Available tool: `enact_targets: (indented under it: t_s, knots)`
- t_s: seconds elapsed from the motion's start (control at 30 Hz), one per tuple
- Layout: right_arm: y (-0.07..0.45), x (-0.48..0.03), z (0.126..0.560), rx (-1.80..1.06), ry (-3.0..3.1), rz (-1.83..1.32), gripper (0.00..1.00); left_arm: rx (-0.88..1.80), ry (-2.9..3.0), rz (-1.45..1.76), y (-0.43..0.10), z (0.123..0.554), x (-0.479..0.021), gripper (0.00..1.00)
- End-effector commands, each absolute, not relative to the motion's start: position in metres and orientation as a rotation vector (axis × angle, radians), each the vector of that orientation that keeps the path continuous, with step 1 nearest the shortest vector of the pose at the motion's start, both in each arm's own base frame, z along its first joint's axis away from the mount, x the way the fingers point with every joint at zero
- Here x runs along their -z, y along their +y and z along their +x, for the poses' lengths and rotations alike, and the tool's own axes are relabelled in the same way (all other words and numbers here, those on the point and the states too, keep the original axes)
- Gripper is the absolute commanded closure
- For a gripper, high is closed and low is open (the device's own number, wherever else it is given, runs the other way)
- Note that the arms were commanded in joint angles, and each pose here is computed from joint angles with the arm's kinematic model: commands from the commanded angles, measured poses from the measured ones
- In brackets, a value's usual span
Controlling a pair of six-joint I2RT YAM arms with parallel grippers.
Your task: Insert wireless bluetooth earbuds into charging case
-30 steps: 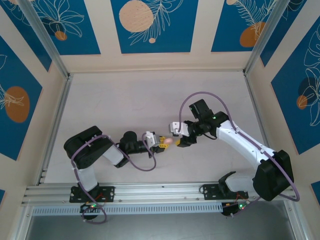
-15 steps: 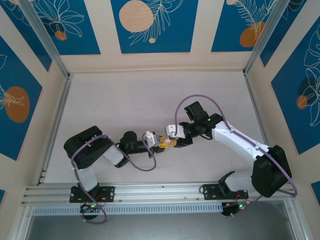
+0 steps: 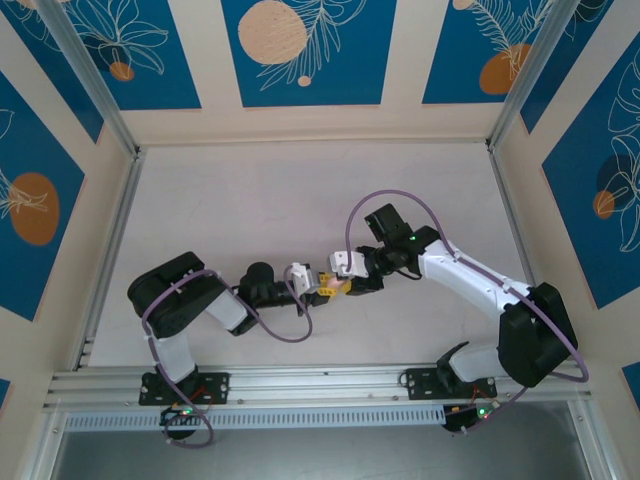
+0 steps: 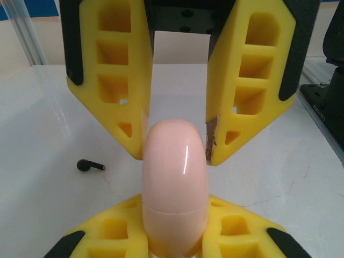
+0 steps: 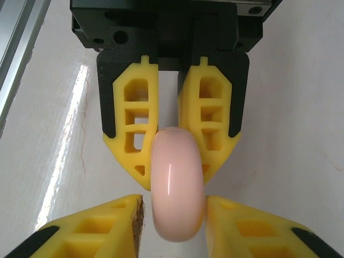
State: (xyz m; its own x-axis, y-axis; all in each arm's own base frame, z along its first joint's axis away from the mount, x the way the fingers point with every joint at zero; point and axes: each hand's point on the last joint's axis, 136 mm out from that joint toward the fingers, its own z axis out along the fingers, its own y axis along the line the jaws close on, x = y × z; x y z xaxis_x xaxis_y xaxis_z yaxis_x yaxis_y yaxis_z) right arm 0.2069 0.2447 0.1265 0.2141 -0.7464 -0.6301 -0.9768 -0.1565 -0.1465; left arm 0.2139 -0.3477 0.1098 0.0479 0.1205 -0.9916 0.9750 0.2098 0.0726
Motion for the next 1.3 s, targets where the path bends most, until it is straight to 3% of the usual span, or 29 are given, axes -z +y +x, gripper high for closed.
enact_targets:
  t_s: [0.0, 0.23, 0.33, 0.53, 0.63, 0.93, 1.27]
  knots:
    - [0.249, -0.128, 0.202, -0.603, 1.556, -1.987, 0.67, 0.956, 1.251, 1.175, -0.351, 0.206, -0.127, 0.95]
    - [0.251, -0.124, 0.203, -0.583, 1.552, -2.002, 0.75, 0.960, 1.254, 1.175, -0.352, 0.206, -0.126, 0.95]
    - [0.250, -0.125, 0.203, -0.580, 1.550, -2.006, 0.77, 0.956, 1.260, 1.172, -0.352, 0.207, -0.125, 0.88]
    - [0.247, -0.128, 0.202, -0.576, 1.558, -2.022, 0.81, 0.940, 1.262, 1.170, -0.351, 0.208, -0.124, 0.64]
    - [0.243, -0.129, 0.202, -0.578, 1.571, -2.024, 0.81, 0.928, 1.262, 1.167, -0.350, 0.210, -0.124, 0.37]
    - [0.214, -0.136, 0.209, -0.597, 1.704, -2.021, 0.82, 0.883, 1.293, 1.138, -0.345, 0.215, -0.121, 0.34]
    - [0.163, -0.139, 0.247, -0.480, 1.940, -1.954, 0.82, 0.772, 1.368, 1.032, -0.334, 0.237, -0.119, 0.33]
